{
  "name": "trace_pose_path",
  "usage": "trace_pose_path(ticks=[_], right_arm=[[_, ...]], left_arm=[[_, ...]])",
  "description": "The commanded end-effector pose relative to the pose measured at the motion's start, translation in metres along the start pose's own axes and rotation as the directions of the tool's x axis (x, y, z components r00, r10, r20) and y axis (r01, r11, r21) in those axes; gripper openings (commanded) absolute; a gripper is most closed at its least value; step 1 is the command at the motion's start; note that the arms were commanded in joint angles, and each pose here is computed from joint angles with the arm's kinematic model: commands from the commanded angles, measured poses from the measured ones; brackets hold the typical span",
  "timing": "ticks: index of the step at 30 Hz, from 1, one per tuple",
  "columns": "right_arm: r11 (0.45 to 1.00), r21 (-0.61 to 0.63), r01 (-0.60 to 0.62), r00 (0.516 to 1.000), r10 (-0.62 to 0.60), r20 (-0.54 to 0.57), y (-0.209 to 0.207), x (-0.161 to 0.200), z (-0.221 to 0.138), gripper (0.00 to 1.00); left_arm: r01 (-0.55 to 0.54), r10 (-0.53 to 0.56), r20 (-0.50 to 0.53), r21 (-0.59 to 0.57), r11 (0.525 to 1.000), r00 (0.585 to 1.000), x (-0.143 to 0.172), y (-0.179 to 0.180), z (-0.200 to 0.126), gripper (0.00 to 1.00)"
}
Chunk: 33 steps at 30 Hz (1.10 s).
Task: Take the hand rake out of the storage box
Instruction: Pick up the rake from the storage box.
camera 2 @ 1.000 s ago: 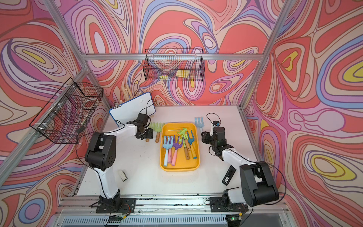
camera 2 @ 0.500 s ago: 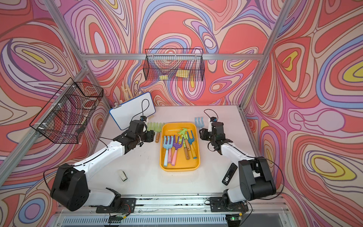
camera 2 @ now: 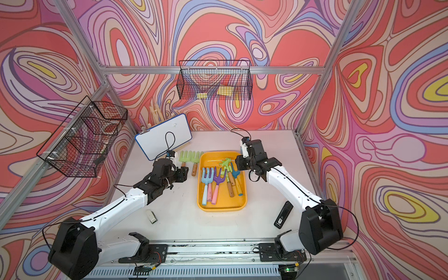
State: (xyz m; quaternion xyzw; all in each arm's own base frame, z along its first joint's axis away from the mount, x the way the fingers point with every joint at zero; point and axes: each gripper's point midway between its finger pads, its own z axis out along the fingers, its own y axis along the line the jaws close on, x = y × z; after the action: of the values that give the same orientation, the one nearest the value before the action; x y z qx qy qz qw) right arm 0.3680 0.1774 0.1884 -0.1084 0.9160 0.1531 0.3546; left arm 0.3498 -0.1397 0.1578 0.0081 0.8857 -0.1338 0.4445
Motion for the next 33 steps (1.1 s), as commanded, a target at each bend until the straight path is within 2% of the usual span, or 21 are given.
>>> trace_pose_path(ticks=[1, 11, 19, 33], right_arm=[[0.994, 0.096, 0.06, 0.994, -0.051, -0.092, 0.002, 0.021, -0.006, 0.4], [0.98, 0.17, 0.102, 0.982, -0.073, -0.173, 0.019, 0.044, 0.022, 0.39], [0.979, 0.162, 0.12, 0.972, -0.083, -0.221, 0.026, 0.056, 0.053, 0.4], [0.955, 0.222, 0.197, 0.94, -0.12, -0.32, 0.013, 0.077, 0.096, 0.42]], left_arm=[[0.014, -0.015, 0.029, 0.021, 1.0, 0.999, -0.006, -0.004, -0.001, 0.62], [0.046, -0.047, 0.054, 0.027, 0.999, 0.997, -0.007, 0.004, -0.004, 0.62], [0.07, -0.072, 0.051, 0.044, 0.997, 0.996, -0.004, 0.007, -0.003, 0.62], [0.084, -0.086, 0.044, 0.052, 0.995, 0.995, -0.004, 0.009, 0.0, 0.62]])
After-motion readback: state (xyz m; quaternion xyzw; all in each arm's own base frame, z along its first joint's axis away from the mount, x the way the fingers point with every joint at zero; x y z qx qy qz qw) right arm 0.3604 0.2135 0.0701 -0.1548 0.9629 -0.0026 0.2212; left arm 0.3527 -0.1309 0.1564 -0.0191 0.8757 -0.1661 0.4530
